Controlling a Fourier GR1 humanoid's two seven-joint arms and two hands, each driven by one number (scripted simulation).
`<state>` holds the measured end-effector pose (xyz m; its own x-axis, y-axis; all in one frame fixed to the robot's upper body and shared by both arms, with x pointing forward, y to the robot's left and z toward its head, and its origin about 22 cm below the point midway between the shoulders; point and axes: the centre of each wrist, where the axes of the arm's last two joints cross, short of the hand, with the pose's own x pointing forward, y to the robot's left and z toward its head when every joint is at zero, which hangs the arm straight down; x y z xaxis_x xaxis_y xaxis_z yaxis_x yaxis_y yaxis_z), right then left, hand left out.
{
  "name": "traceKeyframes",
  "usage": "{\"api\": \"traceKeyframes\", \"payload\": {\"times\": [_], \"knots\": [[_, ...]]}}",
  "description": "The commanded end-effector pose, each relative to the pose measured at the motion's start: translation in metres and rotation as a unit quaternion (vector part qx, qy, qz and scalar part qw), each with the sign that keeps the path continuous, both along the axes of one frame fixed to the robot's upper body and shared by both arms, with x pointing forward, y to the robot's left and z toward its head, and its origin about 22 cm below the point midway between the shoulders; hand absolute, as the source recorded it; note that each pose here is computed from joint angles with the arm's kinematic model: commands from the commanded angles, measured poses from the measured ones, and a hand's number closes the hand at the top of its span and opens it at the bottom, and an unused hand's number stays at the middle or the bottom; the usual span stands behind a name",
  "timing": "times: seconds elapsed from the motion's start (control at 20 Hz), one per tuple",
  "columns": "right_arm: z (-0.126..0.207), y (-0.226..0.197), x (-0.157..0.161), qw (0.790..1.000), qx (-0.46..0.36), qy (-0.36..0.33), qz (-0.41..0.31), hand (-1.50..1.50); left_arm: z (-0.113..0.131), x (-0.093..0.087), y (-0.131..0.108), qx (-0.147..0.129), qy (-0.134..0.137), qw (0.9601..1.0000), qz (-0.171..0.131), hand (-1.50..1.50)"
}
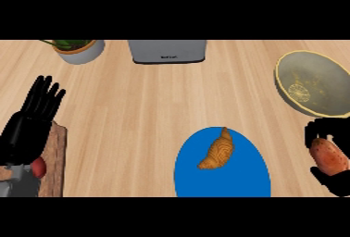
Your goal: Pick the sweet potato from the plate and place it in the bowl
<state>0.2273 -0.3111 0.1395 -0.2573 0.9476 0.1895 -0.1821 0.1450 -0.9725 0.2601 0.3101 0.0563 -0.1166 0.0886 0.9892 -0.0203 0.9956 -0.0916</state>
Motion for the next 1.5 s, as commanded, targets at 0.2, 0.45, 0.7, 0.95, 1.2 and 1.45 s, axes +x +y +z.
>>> {"api": "traceKeyframes", "payload": {"times": [0.2,0.45,0.7,0.95,1.2,1.45], "knots": [[0.062,-0.065,-0.002,0.987,0.023,-0.128,-0.094,1.5,0.004,0.006,0.004,-0.003,-0.006,1.0,-0.005,0.0],[0.078,-0.079,0.023,0.978,0.068,-0.132,-0.147,1.5,0.01,0.019,-0.016,-0.001,-0.007,0.9997,-0.023,0.0],[0.064,-0.106,0.047,0.971,0.081,-0.145,-0.174,1.5,0.006,0.013,-0.022,-0.006,-0.007,0.9998,-0.019,0.0],[0.064,-0.124,0.092,0.962,0.121,-0.147,-0.196,1.5,0.005,0.005,-0.009,0.001,-0.007,0.9993,-0.036,0.0],[0.044,-0.142,0.124,0.957,0.146,-0.156,-0.196,1.5,0.003,0.019,-0.028,-0.005,-0.002,0.9992,-0.039,0.0],[0.025,-0.145,0.147,0.963,0.121,-0.129,-0.205,1.5,0.017,0.027,-0.018,-0.003,-0.017,0.9988,-0.047,0.0]]}}
